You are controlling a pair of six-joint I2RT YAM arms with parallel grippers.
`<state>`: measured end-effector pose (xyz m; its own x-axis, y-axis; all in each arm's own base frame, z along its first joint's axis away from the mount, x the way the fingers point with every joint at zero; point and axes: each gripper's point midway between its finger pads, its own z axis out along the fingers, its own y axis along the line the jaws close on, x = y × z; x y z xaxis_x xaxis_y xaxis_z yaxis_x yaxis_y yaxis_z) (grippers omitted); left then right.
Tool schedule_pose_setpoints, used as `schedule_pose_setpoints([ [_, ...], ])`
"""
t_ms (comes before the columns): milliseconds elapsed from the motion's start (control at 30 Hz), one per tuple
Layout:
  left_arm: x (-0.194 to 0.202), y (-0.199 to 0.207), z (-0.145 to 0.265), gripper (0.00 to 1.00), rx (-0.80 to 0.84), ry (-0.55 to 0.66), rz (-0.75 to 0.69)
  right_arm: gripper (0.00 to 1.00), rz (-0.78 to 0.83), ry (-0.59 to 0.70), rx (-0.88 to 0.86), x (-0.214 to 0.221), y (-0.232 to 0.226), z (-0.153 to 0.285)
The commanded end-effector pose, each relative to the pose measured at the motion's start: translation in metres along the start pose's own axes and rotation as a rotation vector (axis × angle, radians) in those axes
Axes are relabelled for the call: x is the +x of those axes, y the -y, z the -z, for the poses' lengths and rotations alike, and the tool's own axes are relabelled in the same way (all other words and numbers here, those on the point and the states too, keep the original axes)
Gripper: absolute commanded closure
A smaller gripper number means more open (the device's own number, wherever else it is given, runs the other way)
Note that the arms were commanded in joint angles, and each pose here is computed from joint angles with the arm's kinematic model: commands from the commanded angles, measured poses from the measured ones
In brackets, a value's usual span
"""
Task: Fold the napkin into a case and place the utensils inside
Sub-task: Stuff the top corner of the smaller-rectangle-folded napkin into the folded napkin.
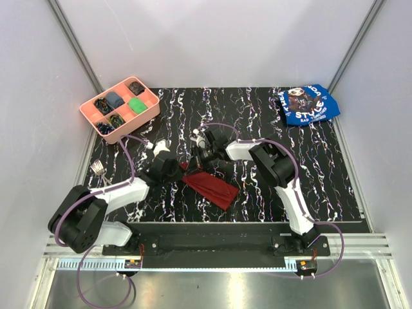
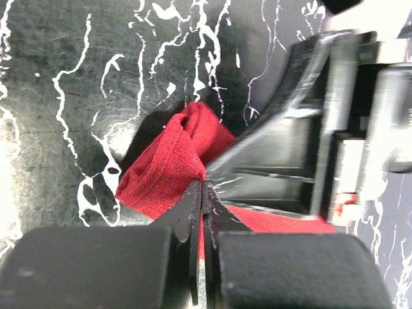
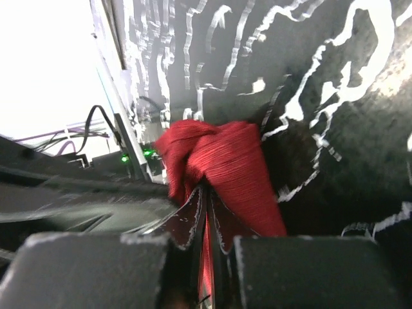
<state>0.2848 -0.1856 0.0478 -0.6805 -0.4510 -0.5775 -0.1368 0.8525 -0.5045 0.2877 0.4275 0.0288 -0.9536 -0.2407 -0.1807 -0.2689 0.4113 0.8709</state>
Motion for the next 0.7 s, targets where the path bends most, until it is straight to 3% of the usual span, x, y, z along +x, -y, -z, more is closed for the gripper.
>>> schedule_pose_setpoints([
  [0,-0.013,0.018,-0.007,1.0,0.029,0.009,-0.03,0.92,0.018,-0.076,-0.021,0.019,0.005,-0.022],
  [133,-0.008,0.013,-0.007,1.0,-0.008,-0.022,0.004,0.92,0.024,-0.081,0.058,0.018,0.017,-0.022],
  [233,-0.019,0.021,-0.003,1.0,0.027,0.024,0.016,0.91,0.034,-0.08,0.03,0.014,0.006,-0.018],
  [433,-0.004,-0.009,-0.008,1.0,-0.116,-0.04,0.002,0.84,0.048,-0.014,-0.023,-0.006,-0.028,0.012],
  [667,-0.009,-0.007,0.001,1.0,-0.053,0.01,0.019,0.82,0.041,-0.016,-0.047,-0.008,-0.035,0.016],
])
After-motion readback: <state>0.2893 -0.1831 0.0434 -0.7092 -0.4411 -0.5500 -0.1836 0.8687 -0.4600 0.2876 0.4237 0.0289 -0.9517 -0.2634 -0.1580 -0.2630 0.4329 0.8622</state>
